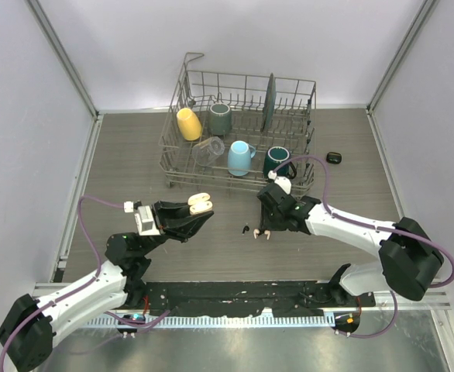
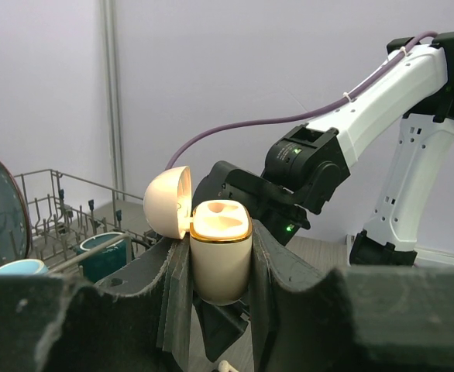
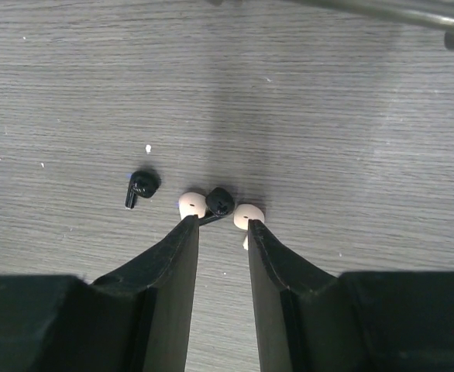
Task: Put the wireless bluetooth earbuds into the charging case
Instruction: Pick up the earbud from the center of the board.
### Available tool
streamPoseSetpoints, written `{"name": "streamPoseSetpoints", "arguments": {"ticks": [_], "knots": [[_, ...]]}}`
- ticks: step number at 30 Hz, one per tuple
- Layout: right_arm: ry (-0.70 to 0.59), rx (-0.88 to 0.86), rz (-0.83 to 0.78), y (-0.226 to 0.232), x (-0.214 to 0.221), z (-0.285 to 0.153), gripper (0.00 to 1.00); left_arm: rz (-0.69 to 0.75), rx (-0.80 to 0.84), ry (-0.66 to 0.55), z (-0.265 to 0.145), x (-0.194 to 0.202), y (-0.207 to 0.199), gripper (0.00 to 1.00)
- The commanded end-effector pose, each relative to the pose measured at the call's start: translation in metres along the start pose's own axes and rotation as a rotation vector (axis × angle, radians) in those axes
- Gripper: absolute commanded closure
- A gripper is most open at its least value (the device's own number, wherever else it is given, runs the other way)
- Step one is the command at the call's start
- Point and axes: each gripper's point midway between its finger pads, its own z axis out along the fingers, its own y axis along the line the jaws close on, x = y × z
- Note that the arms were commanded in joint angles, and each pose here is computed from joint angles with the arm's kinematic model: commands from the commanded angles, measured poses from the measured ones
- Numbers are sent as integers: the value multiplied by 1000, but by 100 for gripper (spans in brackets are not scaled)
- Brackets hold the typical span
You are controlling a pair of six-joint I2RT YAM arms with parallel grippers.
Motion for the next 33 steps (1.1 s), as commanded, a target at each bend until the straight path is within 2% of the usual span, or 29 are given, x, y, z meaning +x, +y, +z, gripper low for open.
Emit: {"name": "streamPoseSetpoints", "arguments": {"ticks": [1,24,33], "knots": [[33,-29,-29,11,7,-1,63,29,-8,-39,0,-9,1,100],[66,41,-33,-9,26,2,65,22,-11,-28,0,-5,2,100],[14,12,8,-8,17,-9,62,24,-13,-29,0,-6,2,100]]}}
